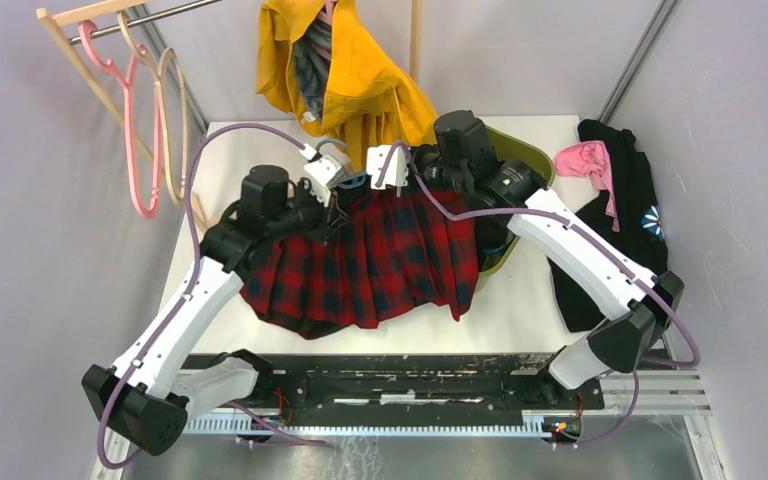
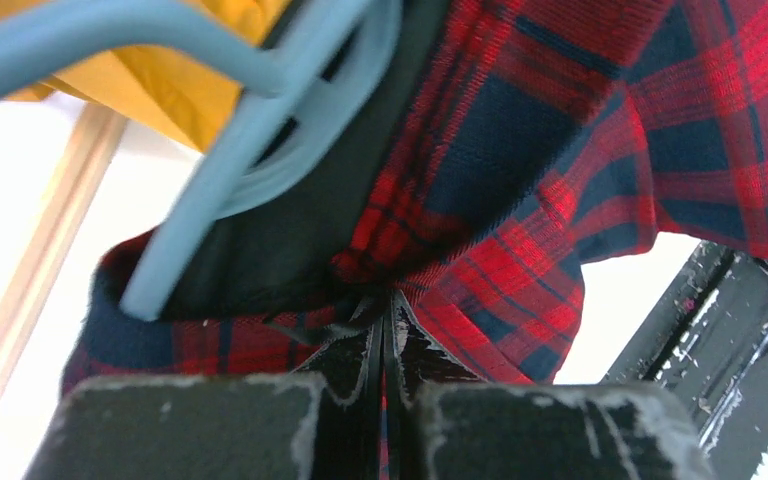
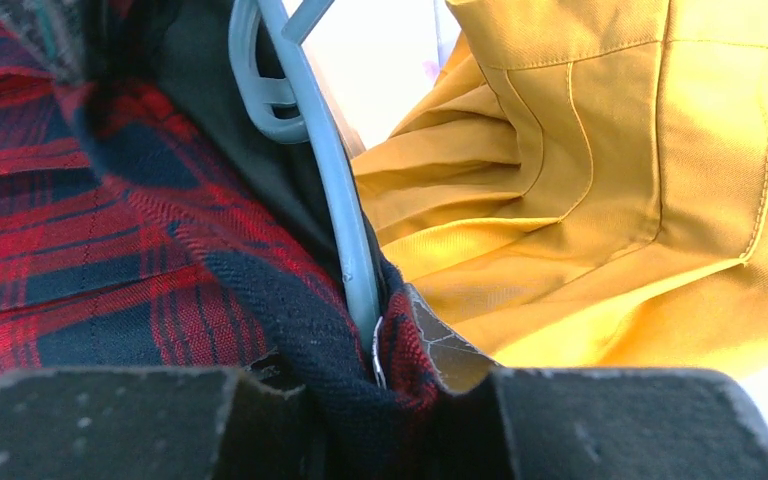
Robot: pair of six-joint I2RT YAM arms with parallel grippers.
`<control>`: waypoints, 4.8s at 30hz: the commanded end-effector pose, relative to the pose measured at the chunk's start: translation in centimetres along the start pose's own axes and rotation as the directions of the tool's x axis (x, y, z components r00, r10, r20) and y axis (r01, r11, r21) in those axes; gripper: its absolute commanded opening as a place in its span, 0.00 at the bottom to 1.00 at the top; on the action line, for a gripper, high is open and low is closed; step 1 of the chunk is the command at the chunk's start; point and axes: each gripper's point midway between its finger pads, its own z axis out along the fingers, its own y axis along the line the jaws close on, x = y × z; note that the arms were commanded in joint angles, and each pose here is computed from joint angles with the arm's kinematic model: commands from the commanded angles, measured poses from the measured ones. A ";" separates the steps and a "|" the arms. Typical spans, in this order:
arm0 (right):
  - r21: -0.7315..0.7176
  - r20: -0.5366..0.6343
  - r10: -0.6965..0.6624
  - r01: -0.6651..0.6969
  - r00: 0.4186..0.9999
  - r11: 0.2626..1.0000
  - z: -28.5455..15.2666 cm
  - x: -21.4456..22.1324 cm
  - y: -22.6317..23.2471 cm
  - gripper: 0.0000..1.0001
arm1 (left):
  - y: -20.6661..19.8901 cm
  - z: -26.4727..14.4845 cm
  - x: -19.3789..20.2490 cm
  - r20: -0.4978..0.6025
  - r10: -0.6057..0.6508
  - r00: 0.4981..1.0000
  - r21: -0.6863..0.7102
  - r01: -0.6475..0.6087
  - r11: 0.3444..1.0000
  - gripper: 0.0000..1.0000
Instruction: Remove the skirt from the hanger
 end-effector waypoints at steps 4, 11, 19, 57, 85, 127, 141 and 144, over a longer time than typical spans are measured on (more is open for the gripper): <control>0.458 0.168 -0.097 0.009 0.981 0.889 -5.4 -7.2 -12.9 0.01 | -3.7 0.4 8.2 -0.240 -0.114 0.964 0.089 0.139 0.986 0.03; 0.459 0.185 -0.099 0.003 0.978 0.889 -5.4 -7.8 -13.6 0.01 | -4.0 2.8 12.1 -0.293 -0.141 0.946 0.118 0.182 0.976 0.03; 0.430 0.175 -0.088 0.004 0.981 0.903 -5.1 -7.0 -12.7 0.01 | -2.2 -1.1 0.1 -0.112 0.060 0.992 0.069 -0.052 0.996 0.03; 0.167 0.217 -0.056 0.020 0.975 0.986 -7.6 -6.2 -4.1 0.01 | -2.0 -5.9 -18.9 0.386 0.426 0.818 -0.038 -0.447 0.894 0.47; 0.179 0.220 -0.100 0.060 0.970 0.982 -8.1 -6.9 -4.8 0.01 | -4.2 -4.0 -13.2 0.325 0.319 0.890 0.193 -0.392 0.899 0.47; 0.210 0.232 -0.150 0.101 0.961 0.972 -6.7 -7.5 -6.2 0.01 | -5.1 -1.3 -12.7 0.416 0.116 0.902 0.404 -0.298 0.865 0.62; 0.226 0.232 -0.157 0.104 0.960 0.969 -6.5 -7.9 -7.1 0.01 | -3.0 -0.1 -10.8 0.373 0.165 0.913 0.299 -0.287 0.910 0.33; 0.224 0.236 -0.152 0.099 0.960 0.970 -6.4 -7.9 -7.1 0.01 | -2.7 0.7 -10.6 0.371 0.145 0.917 0.301 -0.267 0.915 0.22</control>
